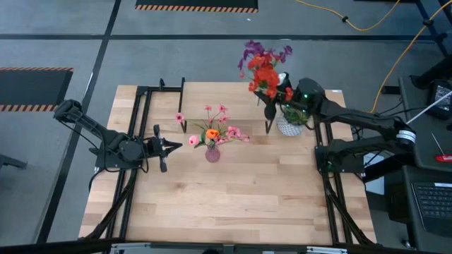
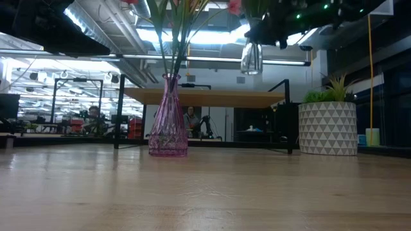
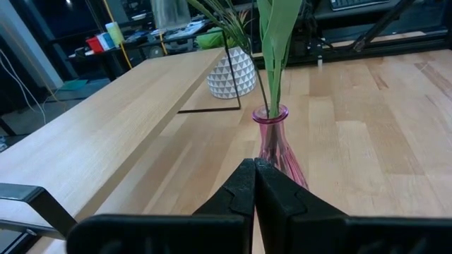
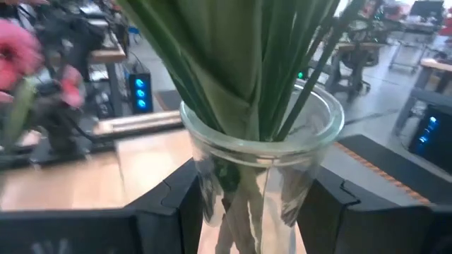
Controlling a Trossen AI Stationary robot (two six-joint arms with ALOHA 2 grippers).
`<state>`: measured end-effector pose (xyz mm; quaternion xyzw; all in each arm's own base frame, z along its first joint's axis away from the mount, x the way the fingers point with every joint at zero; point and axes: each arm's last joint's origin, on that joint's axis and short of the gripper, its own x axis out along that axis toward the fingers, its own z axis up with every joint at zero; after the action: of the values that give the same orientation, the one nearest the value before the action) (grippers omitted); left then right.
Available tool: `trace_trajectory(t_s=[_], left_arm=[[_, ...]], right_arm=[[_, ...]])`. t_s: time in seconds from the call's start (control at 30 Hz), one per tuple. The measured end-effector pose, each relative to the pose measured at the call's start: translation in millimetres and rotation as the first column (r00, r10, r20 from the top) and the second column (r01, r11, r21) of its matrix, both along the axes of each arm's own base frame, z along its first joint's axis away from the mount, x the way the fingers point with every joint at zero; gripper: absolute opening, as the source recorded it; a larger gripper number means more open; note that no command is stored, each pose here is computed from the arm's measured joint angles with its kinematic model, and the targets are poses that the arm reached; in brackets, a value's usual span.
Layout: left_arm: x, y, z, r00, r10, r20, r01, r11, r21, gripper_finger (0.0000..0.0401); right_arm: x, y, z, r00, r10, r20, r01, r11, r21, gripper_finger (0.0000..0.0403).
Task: Pick and place flowers into a vace then onto a shelf
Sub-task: Put the transparent vase with flowers on the shelf
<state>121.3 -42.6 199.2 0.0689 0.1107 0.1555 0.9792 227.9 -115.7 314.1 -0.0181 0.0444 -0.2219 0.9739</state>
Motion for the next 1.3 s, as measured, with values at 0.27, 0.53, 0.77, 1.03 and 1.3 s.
trace_trajectory(t_s=[0.27,0.53,0.77,1.03,1.3], left_arm=[[0.0,0.0,0.0,1.000,0.000,0.000,0.000,1.000,0.000,0.0004],[0.0,0.0,0.0,1.000,-0.002,0.000,0.002,1.000,-0.001,0.0005],[0.0,-0.1,0.0,1.000,-0.003,-0.001,0.003,1.000,-0.001,0.0005],[0.0,0.0,-0.1,1.000,-0.003,-0.001,0.003,1.000,0.000,0.0004],[0.0,-0.1,-0.1,1.000,-0.003,-0.001,0.003,1.000,-0.001,0.0002]], right_arm=[[10.6,-17.4,-20.7,0.996,-0.003,-0.093,0.002,1.000,-0.008,0.0164],[11.6,-31.9,-26.0,0.997,-0.051,-0.060,0.053,0.998,0.033,0.0164],[8.1,-32.9,-39.2,0.996,-0.072,-0.044,0.074,0.996,0.056,0.0164],[10.3,-34.9,-44.7,0.995,-0.091,-0.044,0.093,0.994,0.052,0.0164],[19.6,-40.8,-54.5,0.995,-0.091,-0.037,0.093,0.994,0.050,0.0164]])
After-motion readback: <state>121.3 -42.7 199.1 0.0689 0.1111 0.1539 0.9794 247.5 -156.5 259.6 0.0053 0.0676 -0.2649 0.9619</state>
